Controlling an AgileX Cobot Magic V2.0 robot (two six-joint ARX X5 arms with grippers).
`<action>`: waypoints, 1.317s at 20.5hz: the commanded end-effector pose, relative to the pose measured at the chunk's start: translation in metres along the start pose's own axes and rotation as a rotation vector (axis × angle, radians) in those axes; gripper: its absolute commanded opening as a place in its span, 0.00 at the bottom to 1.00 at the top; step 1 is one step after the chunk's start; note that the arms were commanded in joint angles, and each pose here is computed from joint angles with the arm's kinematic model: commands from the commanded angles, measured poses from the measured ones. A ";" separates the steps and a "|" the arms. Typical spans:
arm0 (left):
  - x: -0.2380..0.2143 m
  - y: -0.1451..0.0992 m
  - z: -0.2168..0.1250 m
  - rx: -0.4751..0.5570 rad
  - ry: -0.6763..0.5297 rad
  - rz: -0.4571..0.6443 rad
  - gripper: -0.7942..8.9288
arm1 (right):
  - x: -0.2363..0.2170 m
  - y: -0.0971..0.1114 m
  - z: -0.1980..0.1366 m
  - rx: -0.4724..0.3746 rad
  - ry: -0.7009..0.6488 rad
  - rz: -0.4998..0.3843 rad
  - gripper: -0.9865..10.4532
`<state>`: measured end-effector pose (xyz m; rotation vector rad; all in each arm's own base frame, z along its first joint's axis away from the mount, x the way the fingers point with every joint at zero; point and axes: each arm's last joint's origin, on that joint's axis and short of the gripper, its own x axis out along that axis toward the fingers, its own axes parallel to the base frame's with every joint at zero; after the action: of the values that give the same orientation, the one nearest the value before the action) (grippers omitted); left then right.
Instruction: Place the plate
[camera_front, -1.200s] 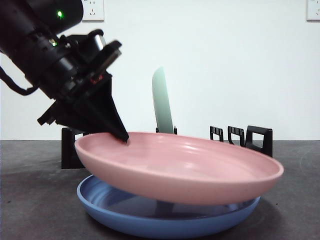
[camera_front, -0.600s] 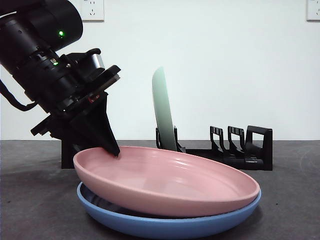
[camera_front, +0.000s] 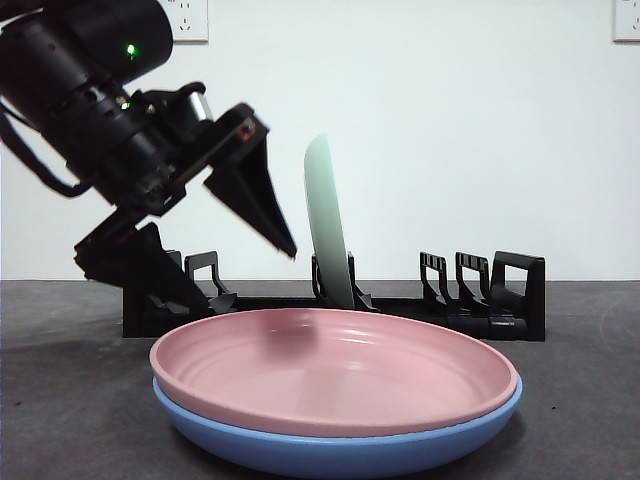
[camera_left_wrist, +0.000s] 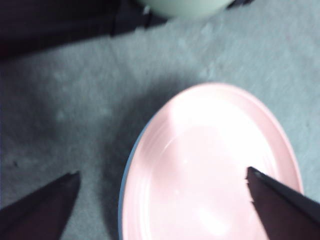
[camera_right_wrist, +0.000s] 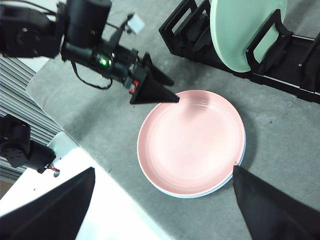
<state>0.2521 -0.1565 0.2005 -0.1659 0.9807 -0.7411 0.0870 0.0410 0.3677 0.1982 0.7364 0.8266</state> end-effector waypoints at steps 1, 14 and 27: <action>-0.010 -0.008 0.006 0.010 -0.016 -0.014 0.67 | -0.002 0.002 0.004 -0.004 -0.011 0.003 0.47; -0.157 -0.064 -0.021 0.148 -0.283 -0.080 0.66 | -0.002 0.002 0.006 0.027 -0.032 0.006 0.47; -0.272 -0.100 -0.072 0.386 -0.472 -0.086 0.66 | 0.073 -0.025 0.065 0.171 -0.035 0.137 0.47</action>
<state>0.0548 -0.0442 0.3873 -0.0596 0.4105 -0.8885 0.1702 0.0796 0.3633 0.3890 0.7584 0.8873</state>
